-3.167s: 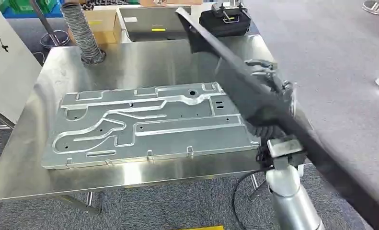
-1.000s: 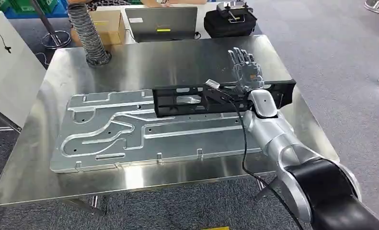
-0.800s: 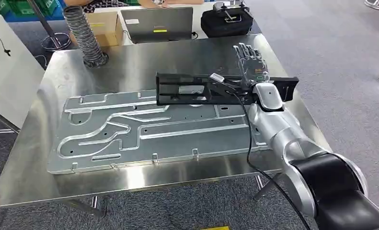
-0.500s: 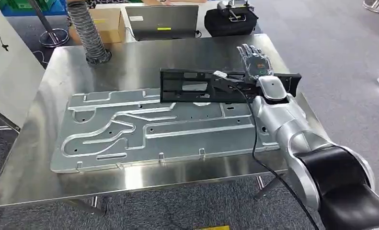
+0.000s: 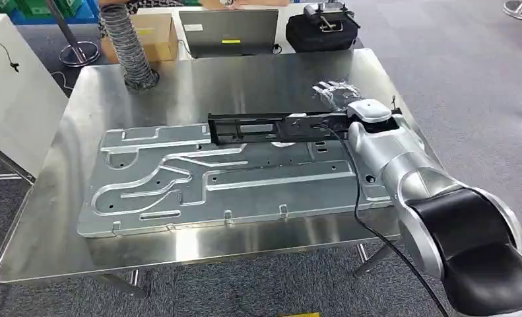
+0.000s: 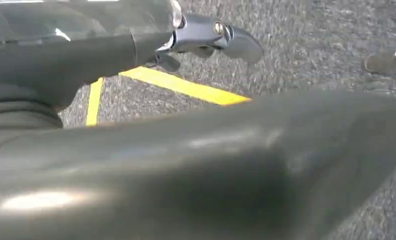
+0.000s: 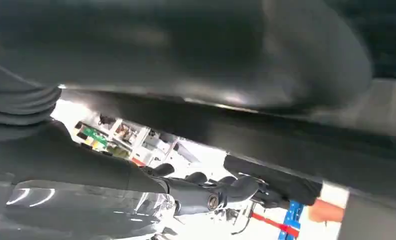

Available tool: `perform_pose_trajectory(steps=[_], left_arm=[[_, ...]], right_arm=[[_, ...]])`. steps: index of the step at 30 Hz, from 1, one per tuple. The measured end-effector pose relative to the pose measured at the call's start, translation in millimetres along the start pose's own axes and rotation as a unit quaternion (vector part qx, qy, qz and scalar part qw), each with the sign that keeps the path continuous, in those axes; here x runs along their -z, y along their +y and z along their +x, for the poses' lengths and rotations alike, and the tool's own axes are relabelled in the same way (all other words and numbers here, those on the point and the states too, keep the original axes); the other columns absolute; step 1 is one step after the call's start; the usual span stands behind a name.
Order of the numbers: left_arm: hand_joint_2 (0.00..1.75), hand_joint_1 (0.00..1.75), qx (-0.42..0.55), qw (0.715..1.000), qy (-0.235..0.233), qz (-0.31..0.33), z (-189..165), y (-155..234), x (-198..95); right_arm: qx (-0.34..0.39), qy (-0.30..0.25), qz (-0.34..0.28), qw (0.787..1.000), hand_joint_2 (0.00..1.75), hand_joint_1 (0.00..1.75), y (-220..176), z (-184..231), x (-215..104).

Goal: Take the parts from the cabinet and place them on the table.

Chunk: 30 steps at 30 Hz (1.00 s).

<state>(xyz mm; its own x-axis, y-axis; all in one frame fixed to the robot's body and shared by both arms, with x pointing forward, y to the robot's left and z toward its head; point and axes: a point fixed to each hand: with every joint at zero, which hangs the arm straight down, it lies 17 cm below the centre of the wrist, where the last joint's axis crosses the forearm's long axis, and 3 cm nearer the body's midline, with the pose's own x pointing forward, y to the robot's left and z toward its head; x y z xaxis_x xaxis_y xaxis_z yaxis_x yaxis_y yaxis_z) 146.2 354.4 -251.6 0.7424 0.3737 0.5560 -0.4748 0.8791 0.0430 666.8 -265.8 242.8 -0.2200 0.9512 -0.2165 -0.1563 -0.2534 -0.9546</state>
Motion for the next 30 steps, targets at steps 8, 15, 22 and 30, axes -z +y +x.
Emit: perform_pose_trajectory(steps=[8, 15, 22, 30], left_arm=[[0.00, 0.00, -0.001, 1.000, 0.002, 0.004, -1.6, 3.3, -0.1], [0.00, 0.00, -0.004, 1.000, -0.001, 0.005, 0.6, 4.7, 0.5], [0.00, 0.00, -0.003, 1.000, -0.003, 0.007, 1.2, 5.3, 0.5], [0.00, 0.00, 0.003, 1.000, -0.003, 0.003, -0.7, 2.9, -0.5]], right_arm=[[0.032, -0.038, 0.023, 0.998, 0.00, 0.00, 4.9, 22.0, -0.8], [0.043, -0.067, -0.008, 0.997, 0.00, 0.00, -11.3, 31.5, 0.2], [0.092, -0.104, -0.149, 0.979, 0.00, 0.00, -68.2, 39.4, -3.1], [0.229, -0.112, -0.395, 0.882, 0.00, 0.00, -181.8, -5.8, -49.8]])
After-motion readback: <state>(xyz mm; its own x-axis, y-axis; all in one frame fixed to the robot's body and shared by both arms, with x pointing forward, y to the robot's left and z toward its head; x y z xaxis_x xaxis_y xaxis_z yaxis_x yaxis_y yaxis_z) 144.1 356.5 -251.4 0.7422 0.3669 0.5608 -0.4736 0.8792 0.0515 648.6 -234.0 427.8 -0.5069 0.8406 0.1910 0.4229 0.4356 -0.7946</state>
